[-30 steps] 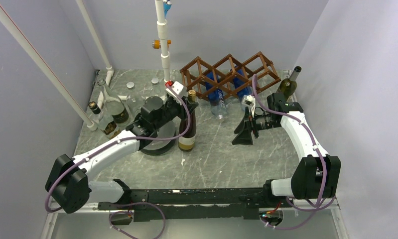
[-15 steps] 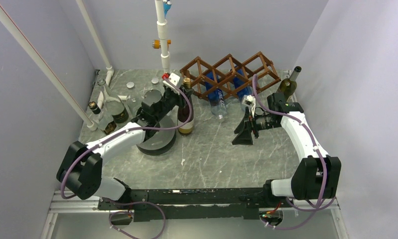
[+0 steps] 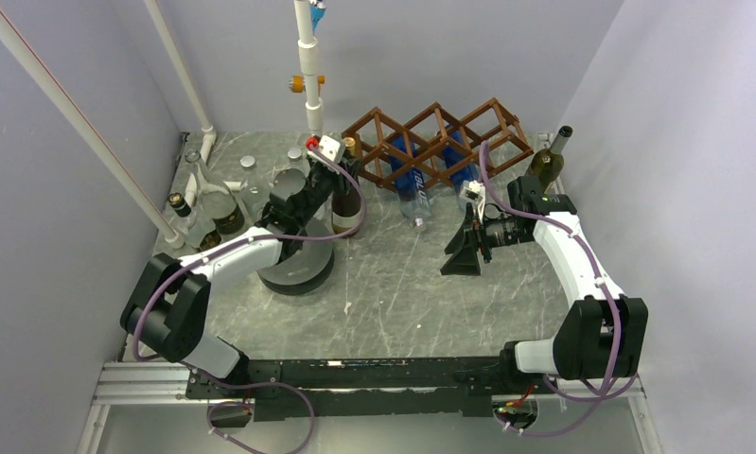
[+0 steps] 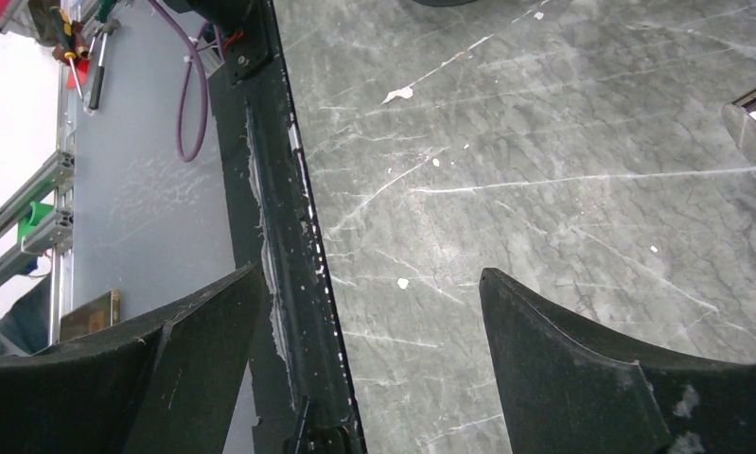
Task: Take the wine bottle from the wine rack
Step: Place the wine bottle at the center of the board, then pick up the wine bottle from the wine rack.
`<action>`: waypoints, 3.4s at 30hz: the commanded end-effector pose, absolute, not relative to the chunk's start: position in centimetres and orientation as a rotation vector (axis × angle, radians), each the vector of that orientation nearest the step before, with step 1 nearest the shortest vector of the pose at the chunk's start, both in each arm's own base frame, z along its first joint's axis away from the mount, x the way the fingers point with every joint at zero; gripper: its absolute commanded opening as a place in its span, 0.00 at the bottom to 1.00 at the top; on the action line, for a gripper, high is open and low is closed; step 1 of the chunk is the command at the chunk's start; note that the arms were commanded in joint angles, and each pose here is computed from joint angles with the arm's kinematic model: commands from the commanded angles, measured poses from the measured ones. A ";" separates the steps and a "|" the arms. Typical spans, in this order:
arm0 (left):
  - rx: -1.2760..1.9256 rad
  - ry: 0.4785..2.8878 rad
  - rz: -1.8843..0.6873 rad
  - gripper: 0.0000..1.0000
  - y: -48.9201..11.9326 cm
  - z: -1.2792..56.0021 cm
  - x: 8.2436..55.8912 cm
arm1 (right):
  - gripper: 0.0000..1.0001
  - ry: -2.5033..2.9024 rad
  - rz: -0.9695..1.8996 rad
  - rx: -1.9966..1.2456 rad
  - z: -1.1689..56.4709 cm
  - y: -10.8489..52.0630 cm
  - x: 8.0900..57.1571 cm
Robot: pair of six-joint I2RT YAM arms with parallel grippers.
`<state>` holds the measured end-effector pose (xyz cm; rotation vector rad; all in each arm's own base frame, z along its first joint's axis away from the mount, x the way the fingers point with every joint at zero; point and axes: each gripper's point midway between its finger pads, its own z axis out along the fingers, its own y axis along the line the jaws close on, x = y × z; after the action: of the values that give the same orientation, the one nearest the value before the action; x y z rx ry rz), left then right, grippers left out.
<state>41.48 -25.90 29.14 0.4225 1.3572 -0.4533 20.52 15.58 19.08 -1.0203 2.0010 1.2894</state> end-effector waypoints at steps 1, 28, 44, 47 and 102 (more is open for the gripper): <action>0.309 0.926 -0.405 0.00 -23.6 42.5 40.1 | 0.87 1.956 1.267 -1.040 19.6 15.6 20.6; 0.214 1.012 -0.406 0.67 -21.5 39.7 40.1 | 0.87 1.975 1.266 -1.034 19.2 15.5 20.9; 0.238 1.131 -0.521 0.99 -20.9 41.8 36.1 | 0.87 1.971 1.247 -1.046 19.1 15.4 20.9; 0.288 1.161 -0.567 0.99 -21.4 41.9 34.7 | 0.87 1.963 1.243 -1.052 19.2 15.4 20.8; 0.619 1.423 -0.796 0.99 -22.9 32.8 25.5 | 1.00 1.867 0.621 -0.800 27.3 8.8 30.4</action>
<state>25.08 -23.34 31.80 0.6580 1.4374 -0.8231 27.99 10.03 25.37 -0.8577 1.8955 0.7650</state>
